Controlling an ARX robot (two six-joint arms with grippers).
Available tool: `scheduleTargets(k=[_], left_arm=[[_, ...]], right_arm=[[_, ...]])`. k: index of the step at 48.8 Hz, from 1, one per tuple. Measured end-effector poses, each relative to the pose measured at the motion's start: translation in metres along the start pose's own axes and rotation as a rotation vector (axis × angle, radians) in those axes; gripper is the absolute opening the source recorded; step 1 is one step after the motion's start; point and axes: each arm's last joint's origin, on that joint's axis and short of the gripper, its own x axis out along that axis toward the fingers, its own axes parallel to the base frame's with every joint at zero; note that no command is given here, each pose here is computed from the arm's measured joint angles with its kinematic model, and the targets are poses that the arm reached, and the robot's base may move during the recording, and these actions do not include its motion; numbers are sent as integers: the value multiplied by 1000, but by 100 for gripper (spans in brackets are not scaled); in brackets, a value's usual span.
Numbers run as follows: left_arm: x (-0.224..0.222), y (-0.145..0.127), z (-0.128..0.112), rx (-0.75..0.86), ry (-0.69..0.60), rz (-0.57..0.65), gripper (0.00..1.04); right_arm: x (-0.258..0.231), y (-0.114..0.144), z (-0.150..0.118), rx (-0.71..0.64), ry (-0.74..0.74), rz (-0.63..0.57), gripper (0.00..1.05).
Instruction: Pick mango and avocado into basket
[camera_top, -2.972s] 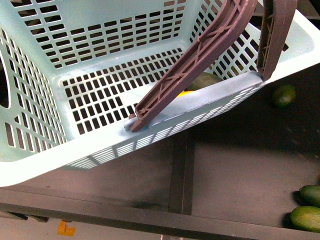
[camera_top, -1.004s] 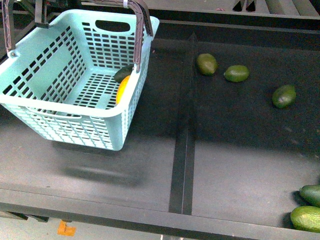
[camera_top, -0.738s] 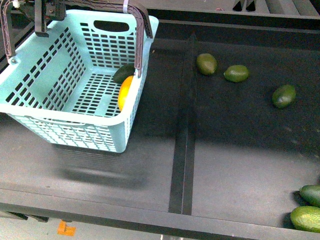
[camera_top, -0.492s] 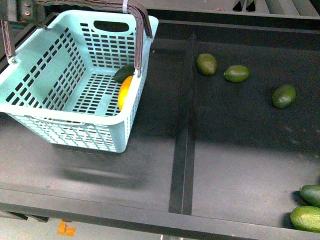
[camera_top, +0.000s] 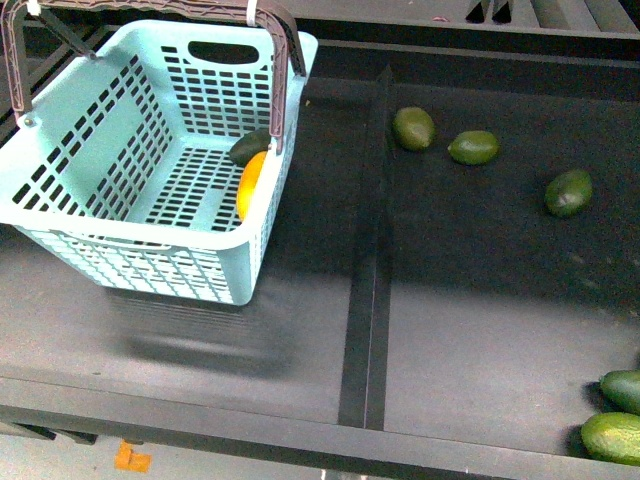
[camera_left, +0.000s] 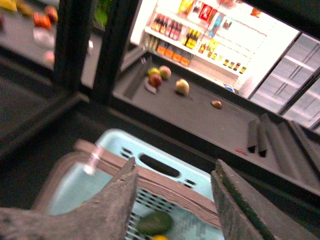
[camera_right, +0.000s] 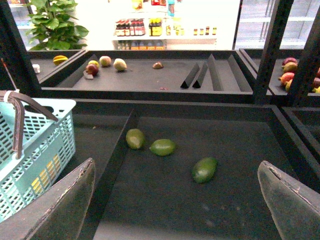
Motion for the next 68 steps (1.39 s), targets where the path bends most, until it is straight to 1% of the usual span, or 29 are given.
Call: scheduleTargets(k=[2,3,5,8,16,20,26,37,40,46,68], left_arm=[[-17,5,2,115,-34,1,32],[-22,7,2,136,-38,3,28],[-37,11,-3,196,-32,1,18],[-56,18,-13,237,-6,-1,2],[-84,26,-19,263,-3,2,2],[-97,32,-20,266,-5,-17,2],[-112,40,-22,269,-9,6,2],[-142,42,-29,270,-6,1,2],[-147,43,-33,271,-25,-2,2],[-157,45,-40,271,5,3,2],[-185,43,-35,273,-15,0,2]], right_arm=[[0,0,0,0,0,0,96],[0,0,0,0,0,0,96],[0,0,0,0,0,0,96],[0,0,0,0,0,0,96],[0,0,0,0,0,0,96],[0,0,0,0,0,0,96],[0,0,0,0,0,-1,96],[0,0,0,0,0,0,96],[0,0,0,0,0,0,96],[0,0,0,0,0,0,96],[0,0,0,0,0,0,96]])
